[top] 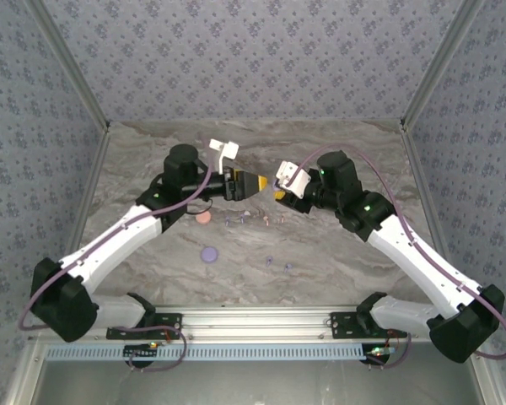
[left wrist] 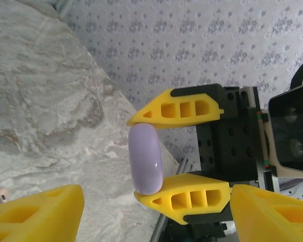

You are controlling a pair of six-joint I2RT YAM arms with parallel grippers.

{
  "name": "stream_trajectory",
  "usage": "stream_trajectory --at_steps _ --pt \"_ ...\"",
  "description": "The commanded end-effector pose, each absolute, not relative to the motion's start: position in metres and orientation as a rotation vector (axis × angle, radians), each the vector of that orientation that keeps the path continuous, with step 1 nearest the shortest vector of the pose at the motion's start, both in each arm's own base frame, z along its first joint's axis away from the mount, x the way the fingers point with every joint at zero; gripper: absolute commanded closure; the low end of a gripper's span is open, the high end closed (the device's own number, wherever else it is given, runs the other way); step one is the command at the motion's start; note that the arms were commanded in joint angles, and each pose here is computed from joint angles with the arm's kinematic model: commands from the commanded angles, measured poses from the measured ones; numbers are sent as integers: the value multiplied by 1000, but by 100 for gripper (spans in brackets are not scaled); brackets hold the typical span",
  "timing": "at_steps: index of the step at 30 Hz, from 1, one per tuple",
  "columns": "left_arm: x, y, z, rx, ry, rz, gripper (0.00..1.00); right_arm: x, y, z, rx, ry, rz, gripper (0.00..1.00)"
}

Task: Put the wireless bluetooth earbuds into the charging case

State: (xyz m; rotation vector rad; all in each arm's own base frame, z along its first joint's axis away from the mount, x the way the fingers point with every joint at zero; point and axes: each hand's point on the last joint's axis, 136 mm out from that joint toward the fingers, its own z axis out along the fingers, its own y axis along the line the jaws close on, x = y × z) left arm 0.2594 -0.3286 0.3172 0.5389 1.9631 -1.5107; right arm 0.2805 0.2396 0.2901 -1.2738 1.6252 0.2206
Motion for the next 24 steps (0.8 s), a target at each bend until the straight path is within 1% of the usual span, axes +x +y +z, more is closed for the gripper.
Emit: stream_trajectory --at_steps 1,9,16,24 --pt "250 -345 338 640 1885 -1570 28 276 238 304 -1275 1592 223 54" --pt "247 -366 328 677 1907 -1630 35 274 240 304 -1270 1597 247 54" --pt "248 -373 324 669 1909 -1655 56 273 240 304 -1269 1598 251 53" --pt "247 -379 321 678 1916 -1662 70 273 240 303 -1262 1603 262 53"
